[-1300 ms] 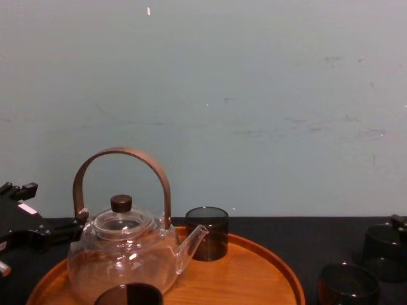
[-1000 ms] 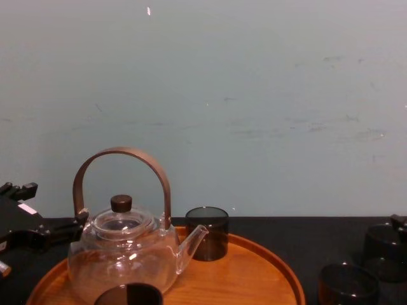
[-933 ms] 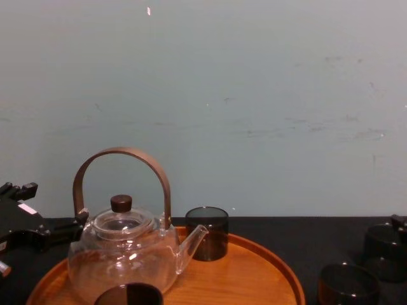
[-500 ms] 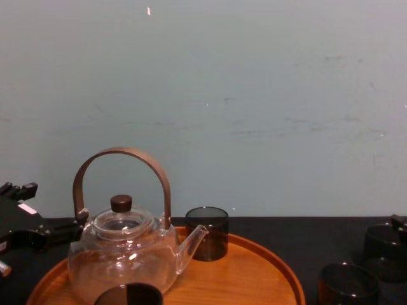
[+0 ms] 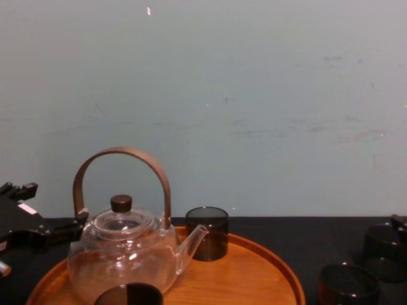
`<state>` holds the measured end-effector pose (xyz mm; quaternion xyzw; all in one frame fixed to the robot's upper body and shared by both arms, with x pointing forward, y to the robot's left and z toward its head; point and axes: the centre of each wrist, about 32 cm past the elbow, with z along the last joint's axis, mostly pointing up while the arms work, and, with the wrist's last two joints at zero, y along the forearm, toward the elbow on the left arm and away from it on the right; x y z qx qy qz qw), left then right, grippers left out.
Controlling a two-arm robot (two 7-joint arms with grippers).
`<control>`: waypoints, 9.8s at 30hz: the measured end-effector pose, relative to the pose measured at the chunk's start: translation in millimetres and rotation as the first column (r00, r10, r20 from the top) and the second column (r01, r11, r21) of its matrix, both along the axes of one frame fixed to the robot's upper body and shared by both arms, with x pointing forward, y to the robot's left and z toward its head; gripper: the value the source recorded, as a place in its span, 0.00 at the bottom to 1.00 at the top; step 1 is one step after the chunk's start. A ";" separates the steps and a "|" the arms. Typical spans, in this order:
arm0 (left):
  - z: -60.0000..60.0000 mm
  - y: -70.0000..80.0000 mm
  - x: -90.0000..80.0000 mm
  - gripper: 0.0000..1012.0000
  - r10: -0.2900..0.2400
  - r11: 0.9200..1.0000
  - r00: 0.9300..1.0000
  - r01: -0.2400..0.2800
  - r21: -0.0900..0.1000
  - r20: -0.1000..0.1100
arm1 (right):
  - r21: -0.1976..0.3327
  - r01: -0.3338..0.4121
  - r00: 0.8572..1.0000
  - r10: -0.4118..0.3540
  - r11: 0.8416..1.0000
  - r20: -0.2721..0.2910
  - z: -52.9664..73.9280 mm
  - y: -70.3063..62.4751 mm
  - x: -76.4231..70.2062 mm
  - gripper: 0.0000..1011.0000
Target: Pick up the glass from the table and place it on the tray.
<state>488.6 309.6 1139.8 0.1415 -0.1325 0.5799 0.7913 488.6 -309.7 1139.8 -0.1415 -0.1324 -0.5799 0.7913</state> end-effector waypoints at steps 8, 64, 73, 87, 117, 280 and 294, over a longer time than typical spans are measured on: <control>0.0 0.0 0.0 1.00 0.000 1.000 1.000 0.000 0.000 0.000 | 0.000 0.000 1.000 0.000 1.000 0.000 0.0 0.0 0.0 0.99; 0.0 0.0 0.0 1.00 0.000 1.000 1.000 0.000 0.000 0.000 | 0.131 -0.233 0.962 0.248 0.964 -0.116 -14.4 16.5 -65.7 0.99; 0.0 0.0 0.0 1.00 0.000 1.000 1.000 0.000 0.000 0.000 | 0.150 -0.243 0.954 0.264 0.958 -0.140 -20.1 17.6 -62.3 0.99; 0.0 0.0 0.0 1.00 0.000 1.000 1.000 0.000 0.000 0.000 | 0.160 -0.241 0.949 0.267 0.957 -0.166 -27.6 18.7 -55.8 0.99; 0.0 0.0 0.0 1.00 0.000 1.000 1.000 0.000 0.000 0.000 | 0.193 -0.251 0.933 0.290 0.949 -0.214 -42.4 23.9 -21.0 0.99; 0.0 0.0 0.0 1.00 0.000 1.000 1.000 0.000 0.000 0.000 | 0.251 -0.380 0.897 0.422 0.890 -0.136 -11.4 39.2 -13.4 0.90; 0.0 0.0 0.0 1.00 0.000 1.000 1.000 0.000 0.000 0.000 | 0.262 -0.459 0.853 0.504 0.849 -0.136 -7.9 71.7 -10.0 0.90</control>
